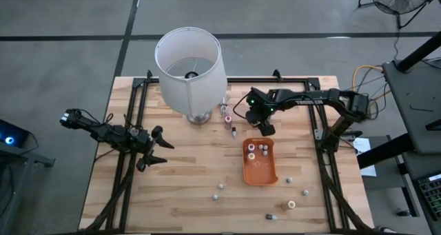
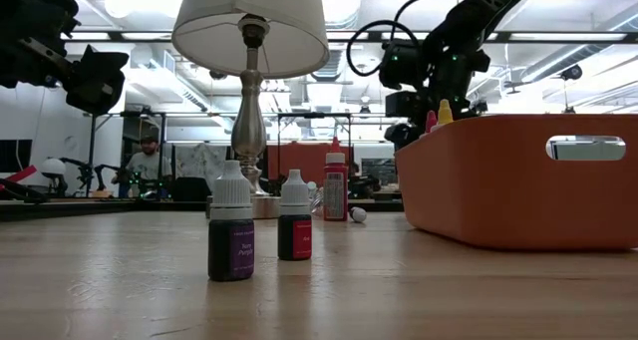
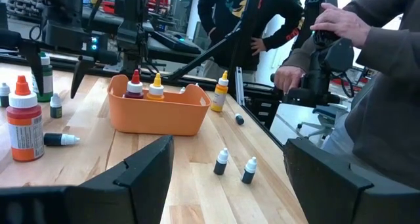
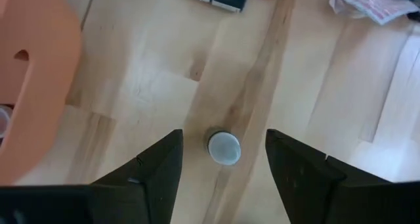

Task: Pick & Place food coloring
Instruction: Put the small food coloring bottle into the orange bin

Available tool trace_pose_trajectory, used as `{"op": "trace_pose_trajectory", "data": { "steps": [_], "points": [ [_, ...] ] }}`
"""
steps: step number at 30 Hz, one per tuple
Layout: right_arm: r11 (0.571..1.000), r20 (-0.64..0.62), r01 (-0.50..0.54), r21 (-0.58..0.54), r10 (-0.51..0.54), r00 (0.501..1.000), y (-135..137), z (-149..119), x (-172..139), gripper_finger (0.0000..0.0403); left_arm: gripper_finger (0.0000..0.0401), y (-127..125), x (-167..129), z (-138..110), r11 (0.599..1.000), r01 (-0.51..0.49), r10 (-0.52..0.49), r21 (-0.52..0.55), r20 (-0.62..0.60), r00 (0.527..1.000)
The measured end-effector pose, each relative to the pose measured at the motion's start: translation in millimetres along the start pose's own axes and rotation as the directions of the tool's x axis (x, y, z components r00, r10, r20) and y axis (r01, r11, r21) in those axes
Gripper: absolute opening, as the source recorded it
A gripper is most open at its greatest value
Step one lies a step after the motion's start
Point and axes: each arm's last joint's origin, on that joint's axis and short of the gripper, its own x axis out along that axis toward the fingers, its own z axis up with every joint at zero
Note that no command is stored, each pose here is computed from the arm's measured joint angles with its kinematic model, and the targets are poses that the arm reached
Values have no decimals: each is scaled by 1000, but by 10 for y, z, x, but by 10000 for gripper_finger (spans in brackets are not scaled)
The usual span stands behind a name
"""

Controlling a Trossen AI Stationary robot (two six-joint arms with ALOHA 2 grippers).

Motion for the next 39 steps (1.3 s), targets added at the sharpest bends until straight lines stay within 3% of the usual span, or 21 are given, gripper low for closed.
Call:
{"op": "trace_pose_trajectory", "data": {
  "steps": [17, 34, 39],
  "points": [
    [1000, -71, 9, -20, -11, 997, -5, -24, 142, 201, 259, 0, 0, 0, 1000, 0, 0, 0, 0, 1000],
    [1000, -69, 7, -17, -8, 998, -4, -23, 146, 66, 259, 0, 0, -1, 1000, 0, 0, 0, 0, 1000],
    [1000, -68, 8, 19, -7, 998, -6, -17, 134, 46, 259, 0, 0, -1, 1000, 0, 0, 0, 0, 1000]
  ]
}}
